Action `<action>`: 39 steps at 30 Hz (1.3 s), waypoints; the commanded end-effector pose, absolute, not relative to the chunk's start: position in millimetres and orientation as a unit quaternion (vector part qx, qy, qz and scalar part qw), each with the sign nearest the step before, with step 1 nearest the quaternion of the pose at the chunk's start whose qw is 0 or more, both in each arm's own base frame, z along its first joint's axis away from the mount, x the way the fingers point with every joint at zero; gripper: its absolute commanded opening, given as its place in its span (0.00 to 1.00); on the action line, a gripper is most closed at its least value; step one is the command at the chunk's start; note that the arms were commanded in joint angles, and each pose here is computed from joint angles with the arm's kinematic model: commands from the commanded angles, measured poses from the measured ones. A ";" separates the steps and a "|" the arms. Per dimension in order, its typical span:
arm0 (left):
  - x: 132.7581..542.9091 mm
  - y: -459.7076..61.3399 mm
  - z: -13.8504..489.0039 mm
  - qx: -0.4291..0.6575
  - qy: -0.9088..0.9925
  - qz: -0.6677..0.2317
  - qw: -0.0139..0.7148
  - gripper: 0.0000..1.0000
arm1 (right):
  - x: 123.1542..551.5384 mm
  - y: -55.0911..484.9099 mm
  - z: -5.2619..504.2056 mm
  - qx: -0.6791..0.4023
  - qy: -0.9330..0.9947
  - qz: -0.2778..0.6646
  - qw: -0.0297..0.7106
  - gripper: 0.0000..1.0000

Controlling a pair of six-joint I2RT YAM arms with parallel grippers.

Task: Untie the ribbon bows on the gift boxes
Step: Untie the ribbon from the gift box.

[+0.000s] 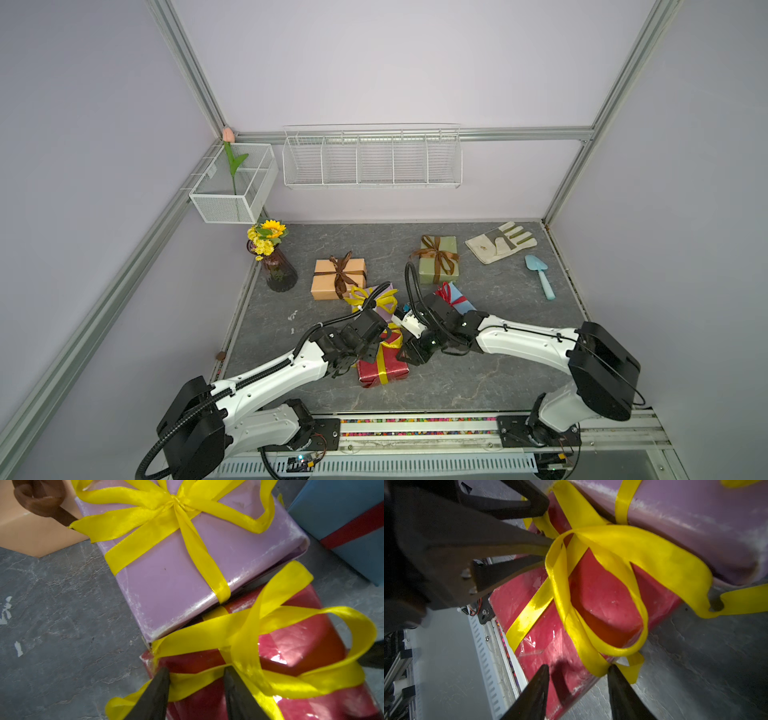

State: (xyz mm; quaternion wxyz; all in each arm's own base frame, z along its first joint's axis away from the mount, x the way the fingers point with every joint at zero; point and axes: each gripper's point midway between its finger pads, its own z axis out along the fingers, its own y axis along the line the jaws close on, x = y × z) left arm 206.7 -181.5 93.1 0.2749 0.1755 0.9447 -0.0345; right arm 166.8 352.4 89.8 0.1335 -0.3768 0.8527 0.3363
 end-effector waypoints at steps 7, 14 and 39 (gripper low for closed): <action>206.8 -189.2 97.2 0.156 0.952 -0.044 0.259 0.09 | 170.2 361.9 85.3 -0.357 0.854 0.352 0.142 0.47; 214.3 -167.0 137.8 0.102 0.941 -0.033 0.320 0.07 | 177.2 360.5 71.2 -0.340 0.868 0.334 0.141 0.48; 185.8 -185.2 124.3 0.164 0.934 -0.124 0.291 0.49 | 175.0 364.5 64.7 -0.344 0.866 0.340 0.129 0.48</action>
